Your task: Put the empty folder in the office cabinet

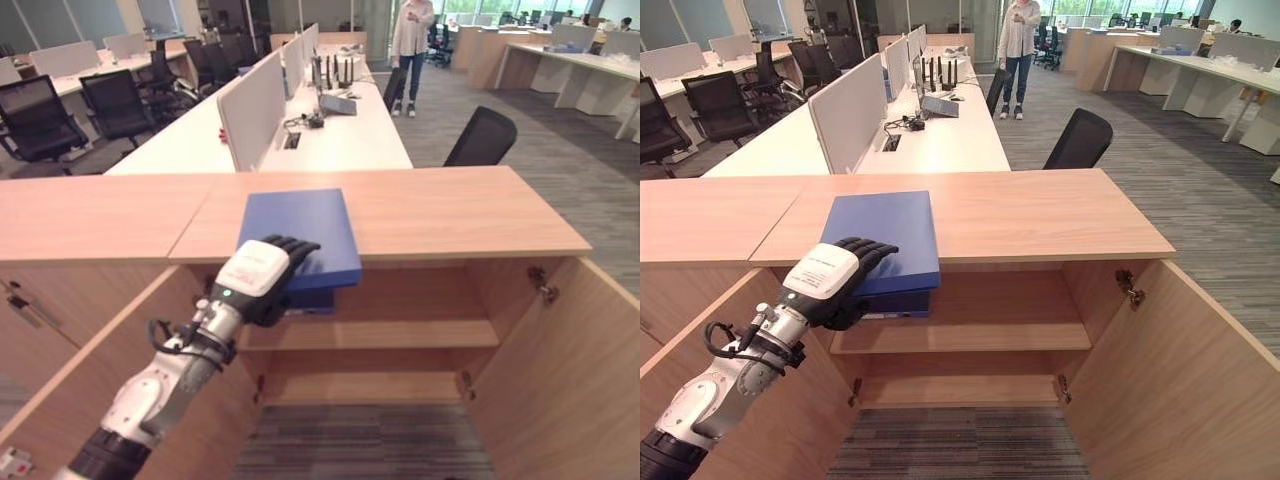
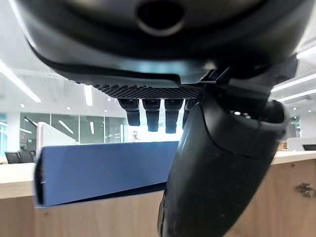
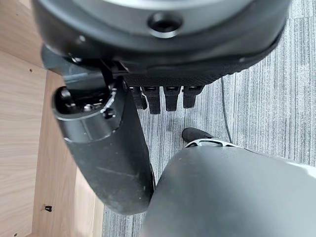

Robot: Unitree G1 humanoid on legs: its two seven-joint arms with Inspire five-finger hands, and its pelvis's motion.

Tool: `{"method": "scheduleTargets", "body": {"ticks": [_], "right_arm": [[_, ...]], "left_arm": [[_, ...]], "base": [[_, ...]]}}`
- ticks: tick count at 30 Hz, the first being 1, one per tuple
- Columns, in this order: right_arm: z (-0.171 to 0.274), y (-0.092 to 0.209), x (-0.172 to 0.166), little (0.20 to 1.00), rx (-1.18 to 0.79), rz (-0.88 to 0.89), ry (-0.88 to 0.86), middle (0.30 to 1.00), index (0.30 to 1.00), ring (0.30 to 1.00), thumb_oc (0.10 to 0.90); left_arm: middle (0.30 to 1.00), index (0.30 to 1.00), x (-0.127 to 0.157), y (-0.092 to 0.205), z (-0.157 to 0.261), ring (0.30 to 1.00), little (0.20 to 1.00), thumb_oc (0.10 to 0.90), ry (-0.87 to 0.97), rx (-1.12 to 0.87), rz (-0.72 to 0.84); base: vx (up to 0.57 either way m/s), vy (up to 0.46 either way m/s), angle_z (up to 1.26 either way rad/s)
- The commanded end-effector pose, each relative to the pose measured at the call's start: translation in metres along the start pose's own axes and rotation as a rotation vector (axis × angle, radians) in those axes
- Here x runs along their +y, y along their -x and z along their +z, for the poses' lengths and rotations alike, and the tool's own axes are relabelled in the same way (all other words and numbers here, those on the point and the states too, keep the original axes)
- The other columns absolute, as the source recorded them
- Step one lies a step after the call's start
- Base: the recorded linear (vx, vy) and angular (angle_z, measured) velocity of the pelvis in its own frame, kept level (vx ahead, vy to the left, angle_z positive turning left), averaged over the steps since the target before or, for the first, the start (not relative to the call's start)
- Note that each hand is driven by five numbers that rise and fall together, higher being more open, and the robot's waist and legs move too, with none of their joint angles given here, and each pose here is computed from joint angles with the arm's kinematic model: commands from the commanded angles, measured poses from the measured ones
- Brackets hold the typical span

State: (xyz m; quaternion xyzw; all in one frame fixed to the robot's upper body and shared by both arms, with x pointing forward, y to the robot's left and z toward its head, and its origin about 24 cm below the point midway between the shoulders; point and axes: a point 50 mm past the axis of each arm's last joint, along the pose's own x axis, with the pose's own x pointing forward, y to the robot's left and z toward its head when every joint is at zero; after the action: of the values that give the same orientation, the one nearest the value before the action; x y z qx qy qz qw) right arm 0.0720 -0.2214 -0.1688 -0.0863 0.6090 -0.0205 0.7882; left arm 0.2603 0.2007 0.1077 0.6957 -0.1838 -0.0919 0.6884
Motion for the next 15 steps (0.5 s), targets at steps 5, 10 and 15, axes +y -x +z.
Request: {"method": "scheduleTargets", "body": {"ticks": [5,10,15], "right_arm": [[0.002,0.0,-0.004,0.9,0.01,-0.028,0.103,0.9,0.9,0.9,0.8],[-0.001,0.0,-0.006,0.9,0.016,-0.036,0.112,0.9,0.9,0.9,0.8],[-0.001,0.0,-0.007,0.9,0.015,-0.04,0.126,0.9,0.9,0.9,0.8]], "left_arm": [[0.9,0.9,0.061,-0.039,-0.015,0.9,0.9,0.8,-0.158,0.055,0.363],[0.9,0.9,0.06,-0.042,-0.027,0.9,0.9,0.8,-0.223,0.116,0.379],[0.9,0.9,0.059,-0.044,-0.038,0.9,0.9,0.8,-0.27,0.179,0.386]], "base": [[0.0,0.0,0.0],[0.0,0.0,0.0],[0.0,-0.001,-0.01]]}}
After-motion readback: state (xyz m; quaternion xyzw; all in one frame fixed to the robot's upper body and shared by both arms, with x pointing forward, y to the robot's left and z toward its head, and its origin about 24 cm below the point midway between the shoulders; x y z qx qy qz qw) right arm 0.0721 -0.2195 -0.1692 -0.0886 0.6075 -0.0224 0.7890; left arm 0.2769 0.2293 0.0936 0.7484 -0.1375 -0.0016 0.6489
